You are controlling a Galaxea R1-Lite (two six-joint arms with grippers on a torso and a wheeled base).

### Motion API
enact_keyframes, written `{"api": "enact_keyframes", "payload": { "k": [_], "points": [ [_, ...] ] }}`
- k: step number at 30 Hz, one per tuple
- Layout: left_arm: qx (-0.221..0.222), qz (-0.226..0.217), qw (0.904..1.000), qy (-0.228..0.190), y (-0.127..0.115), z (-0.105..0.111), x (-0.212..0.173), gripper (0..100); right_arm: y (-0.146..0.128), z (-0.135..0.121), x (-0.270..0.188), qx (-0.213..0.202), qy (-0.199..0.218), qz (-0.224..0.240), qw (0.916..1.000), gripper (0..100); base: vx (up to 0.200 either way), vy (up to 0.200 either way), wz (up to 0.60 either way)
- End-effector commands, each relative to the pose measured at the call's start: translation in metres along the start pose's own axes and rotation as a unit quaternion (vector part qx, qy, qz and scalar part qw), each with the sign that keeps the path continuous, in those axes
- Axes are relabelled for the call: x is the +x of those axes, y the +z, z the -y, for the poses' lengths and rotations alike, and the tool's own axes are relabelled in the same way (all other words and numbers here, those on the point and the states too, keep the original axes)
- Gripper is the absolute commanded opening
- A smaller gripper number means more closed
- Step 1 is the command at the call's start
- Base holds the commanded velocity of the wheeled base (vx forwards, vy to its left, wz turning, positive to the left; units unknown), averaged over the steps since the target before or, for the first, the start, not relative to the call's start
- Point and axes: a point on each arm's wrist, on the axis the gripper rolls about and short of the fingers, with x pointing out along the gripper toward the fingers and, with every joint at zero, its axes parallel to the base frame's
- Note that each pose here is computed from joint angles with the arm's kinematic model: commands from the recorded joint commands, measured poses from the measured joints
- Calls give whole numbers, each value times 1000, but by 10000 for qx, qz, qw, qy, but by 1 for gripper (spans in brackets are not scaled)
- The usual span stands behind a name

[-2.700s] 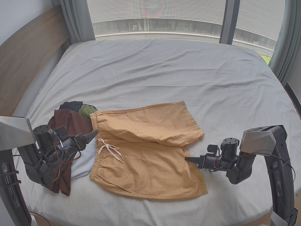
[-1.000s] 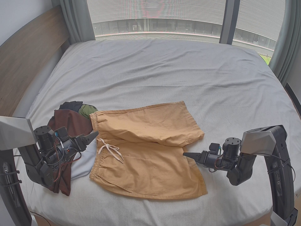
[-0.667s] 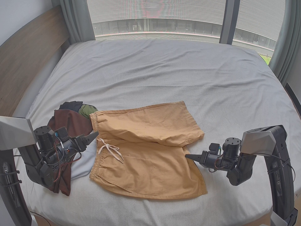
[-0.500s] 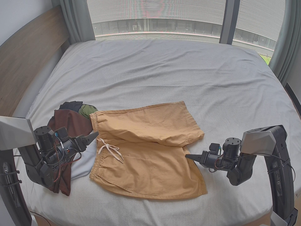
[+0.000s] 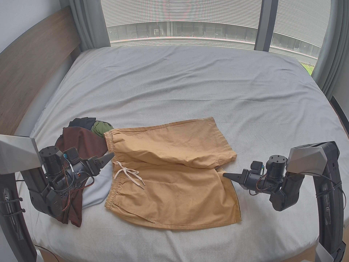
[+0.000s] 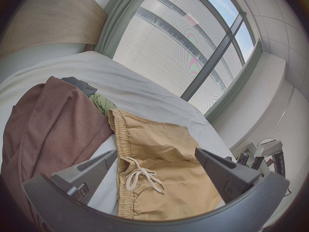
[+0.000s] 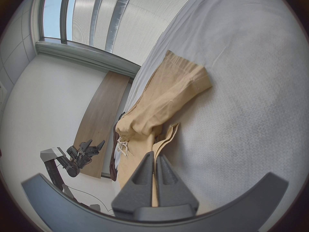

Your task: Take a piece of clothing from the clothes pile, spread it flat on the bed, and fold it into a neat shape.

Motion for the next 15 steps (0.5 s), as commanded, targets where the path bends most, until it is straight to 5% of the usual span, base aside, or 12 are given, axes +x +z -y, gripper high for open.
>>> {"api": "enact_keyframes", "payload": {
  "k": [1,15],
  "points": [
    [1,2,10000,-2,0,0,0,100,5,-3,-4,-36,9,62,10000,0,0,0,0],
    [-10,-13,10000,12,-1,-1,0,100,8,2,-9,-5,-64,134,9999,0,0,0,0]
  ]
}}
